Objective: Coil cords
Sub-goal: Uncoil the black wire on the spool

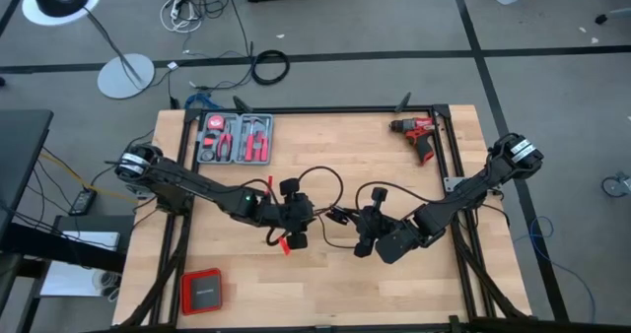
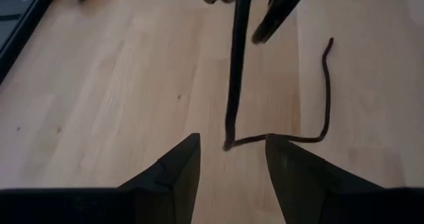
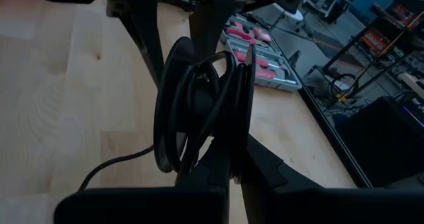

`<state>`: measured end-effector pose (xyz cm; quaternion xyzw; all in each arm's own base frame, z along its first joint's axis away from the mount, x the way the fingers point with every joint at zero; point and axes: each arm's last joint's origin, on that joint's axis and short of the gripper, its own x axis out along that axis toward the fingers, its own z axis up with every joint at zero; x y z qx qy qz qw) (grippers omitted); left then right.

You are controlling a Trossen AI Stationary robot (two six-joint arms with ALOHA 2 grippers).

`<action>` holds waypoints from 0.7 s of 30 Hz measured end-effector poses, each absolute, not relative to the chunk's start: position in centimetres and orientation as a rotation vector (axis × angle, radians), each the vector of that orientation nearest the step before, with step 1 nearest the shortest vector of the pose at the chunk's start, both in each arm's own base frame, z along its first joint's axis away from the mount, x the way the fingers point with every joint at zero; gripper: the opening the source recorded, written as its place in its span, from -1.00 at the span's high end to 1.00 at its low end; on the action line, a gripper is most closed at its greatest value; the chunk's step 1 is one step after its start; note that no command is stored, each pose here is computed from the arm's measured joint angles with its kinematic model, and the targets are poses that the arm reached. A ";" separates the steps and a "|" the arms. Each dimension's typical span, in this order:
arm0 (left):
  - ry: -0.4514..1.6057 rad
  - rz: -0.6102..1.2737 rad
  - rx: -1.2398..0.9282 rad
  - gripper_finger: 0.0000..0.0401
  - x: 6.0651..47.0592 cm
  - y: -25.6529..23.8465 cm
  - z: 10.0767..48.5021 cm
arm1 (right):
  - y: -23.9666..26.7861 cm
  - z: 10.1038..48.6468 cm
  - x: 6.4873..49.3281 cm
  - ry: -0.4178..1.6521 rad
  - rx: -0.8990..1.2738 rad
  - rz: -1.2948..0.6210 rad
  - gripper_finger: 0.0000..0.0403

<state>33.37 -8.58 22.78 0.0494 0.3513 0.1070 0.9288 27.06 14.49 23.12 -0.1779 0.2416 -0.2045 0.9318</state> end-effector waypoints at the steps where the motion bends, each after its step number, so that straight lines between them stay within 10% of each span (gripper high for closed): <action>1: 0.714 0.224 0.099 0.14 33.4 -8.6 22.8 | 14.5 23.1 27.1 0.493 -0.363 -0.418 0.94; 7: 0.677 0.250 0.083 0.30 34.2 -8.1 22.5 | 14.6 23.2 27.1 0.485 -0.354 -0.415 0.94; 13: 0.722 0.221 0.084 0.92 34.4 -8.0 21.7 | 14.6 23.0 26.9 0.505 -0.372 -0.411 0.94; 21: 0.701 0.220 0.079 0.98 34.0 -7.9 22.6 | 14.5 22.8 26.7 0.522 -0.369 -0.418 0.94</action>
